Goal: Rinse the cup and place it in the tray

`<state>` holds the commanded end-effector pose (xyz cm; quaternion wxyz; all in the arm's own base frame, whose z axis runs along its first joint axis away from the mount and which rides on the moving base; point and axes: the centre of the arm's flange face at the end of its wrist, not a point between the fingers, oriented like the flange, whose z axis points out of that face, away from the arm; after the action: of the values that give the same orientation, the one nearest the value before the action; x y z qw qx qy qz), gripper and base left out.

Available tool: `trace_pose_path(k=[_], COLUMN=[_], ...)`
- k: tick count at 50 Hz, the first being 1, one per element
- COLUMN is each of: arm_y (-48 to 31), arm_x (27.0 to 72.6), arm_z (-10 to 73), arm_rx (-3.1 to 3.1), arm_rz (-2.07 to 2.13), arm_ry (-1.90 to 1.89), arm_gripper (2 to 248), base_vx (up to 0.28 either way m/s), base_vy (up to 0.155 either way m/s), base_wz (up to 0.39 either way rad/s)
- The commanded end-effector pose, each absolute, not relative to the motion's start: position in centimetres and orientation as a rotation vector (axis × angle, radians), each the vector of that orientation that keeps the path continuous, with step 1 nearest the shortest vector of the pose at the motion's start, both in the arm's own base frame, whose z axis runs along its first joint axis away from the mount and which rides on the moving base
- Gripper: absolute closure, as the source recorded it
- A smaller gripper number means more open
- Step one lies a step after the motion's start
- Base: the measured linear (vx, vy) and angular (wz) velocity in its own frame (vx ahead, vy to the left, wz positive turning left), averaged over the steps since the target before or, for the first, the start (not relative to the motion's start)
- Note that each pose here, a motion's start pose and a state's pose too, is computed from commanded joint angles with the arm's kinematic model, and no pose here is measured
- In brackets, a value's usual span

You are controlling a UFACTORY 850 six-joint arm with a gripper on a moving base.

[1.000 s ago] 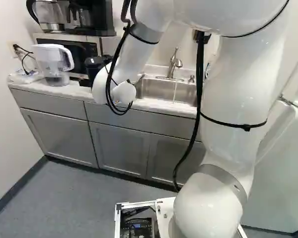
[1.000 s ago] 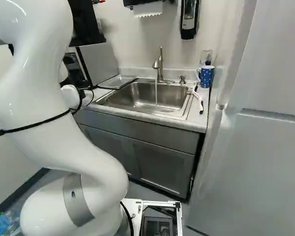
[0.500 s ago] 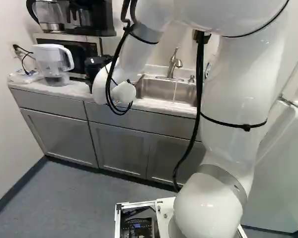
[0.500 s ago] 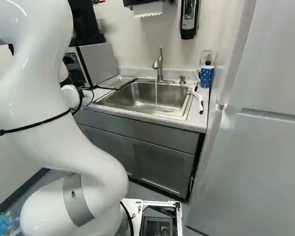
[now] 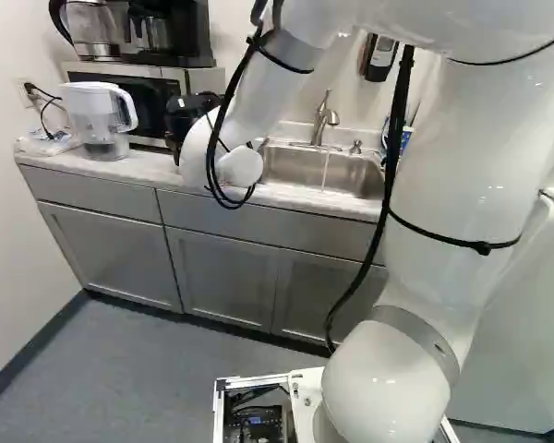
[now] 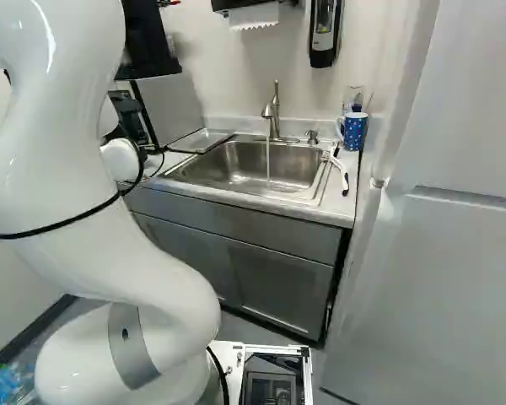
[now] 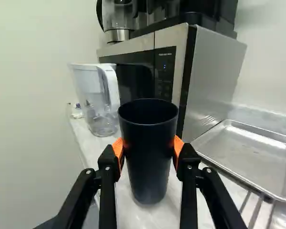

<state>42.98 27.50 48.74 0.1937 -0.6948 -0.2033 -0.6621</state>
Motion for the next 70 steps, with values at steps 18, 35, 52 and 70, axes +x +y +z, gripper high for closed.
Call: trace_pose_path(k=[18,35,52,70], arm_y=[24.5,21.9,19.2,16.3], arm_x=[42.5,42.5,42.6,42.8], arm_z=[50.4,51.7,52.7,52.4], arm_rx=[-1.976,-2.029,-2.079,-2.155], arm_rz=[-1.886,-1.895,-1.908,-1.905], arm_ry=[-0.530,-0.491,-0.443,-0.351], arm_gripper=[129,129,129,129], base_vx=[0.000,0.000,0.000,0.000], base_vy=[0.000,0.000,0.000,0.000], base_wz=[0.000,0.000,0.000,0.000])
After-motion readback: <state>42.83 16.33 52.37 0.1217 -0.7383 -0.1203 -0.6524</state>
